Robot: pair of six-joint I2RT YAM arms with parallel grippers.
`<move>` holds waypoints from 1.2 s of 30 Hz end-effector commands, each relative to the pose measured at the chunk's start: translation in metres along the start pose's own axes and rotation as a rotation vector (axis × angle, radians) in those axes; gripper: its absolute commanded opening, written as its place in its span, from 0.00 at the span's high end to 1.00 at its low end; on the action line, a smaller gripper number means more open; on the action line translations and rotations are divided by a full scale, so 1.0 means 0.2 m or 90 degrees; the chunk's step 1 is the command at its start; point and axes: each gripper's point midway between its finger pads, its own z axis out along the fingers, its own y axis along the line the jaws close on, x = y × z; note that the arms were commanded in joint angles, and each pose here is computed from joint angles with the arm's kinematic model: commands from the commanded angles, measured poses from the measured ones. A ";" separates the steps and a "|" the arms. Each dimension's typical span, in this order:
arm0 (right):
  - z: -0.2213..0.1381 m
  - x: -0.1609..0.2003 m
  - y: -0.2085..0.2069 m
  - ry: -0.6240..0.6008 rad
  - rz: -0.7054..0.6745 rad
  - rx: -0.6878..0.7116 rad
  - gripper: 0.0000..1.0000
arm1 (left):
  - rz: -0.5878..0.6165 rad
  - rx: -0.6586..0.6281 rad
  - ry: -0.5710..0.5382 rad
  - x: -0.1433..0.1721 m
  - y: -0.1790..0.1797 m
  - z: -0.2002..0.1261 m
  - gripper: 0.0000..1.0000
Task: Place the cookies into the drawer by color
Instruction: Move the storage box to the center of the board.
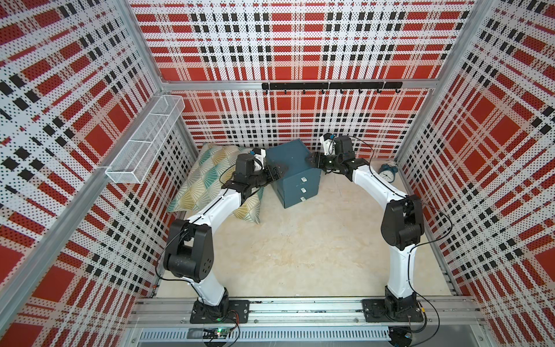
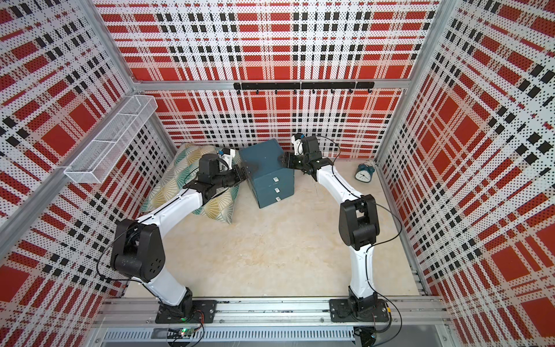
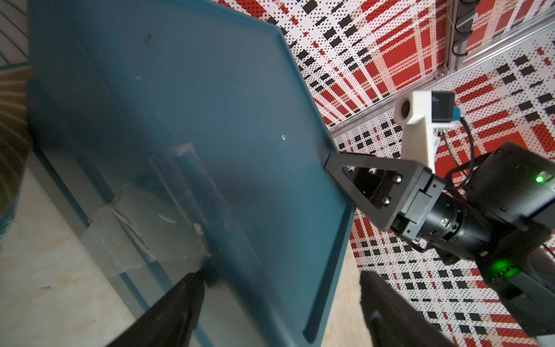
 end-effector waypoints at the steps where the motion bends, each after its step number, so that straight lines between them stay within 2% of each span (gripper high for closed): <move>1: -0.07 0.13 0.14 0.041 -0.004 -0.052 0.39 | 0.009 0.016 0.008 0.02 -0.02 0.02 0.20; 8: -0.24 0.30 0.23 0.032 -0.003 -0.052 0.40 | 0.025 0.029 0.022 0.08 -0.09 0.04 0.24; 14: -0.41 0.39 0.21 0.016 -0.002 -0.027 0.40 | 0.051 0.059 0.043 0.16 -0.25 0.06 0.26; 20: -0.59 0.44 0.20 -0.019 -0.018 0.003 0.37 | 0.090 0.083 0.056 0.26 -0.43 0.05 0.27; 25: -0.66 0.46 0.16 -0.025 -0.030 0.047 0.35 | 0.109 0.061 0.070 0.33 -0.43 0.09 0.27; 30: -0.71 0.47 0.14 -0.031 -0.028 0.070 0.35 | 0.105 0.079 0.101 0.41 -0.47 0.13 0.28; 36: -0.79 0.45 0.11 -0.048 -0.033 0.096 0.33 | 0.111 0.086 0.099 0.43 -0.51 0.11 0.28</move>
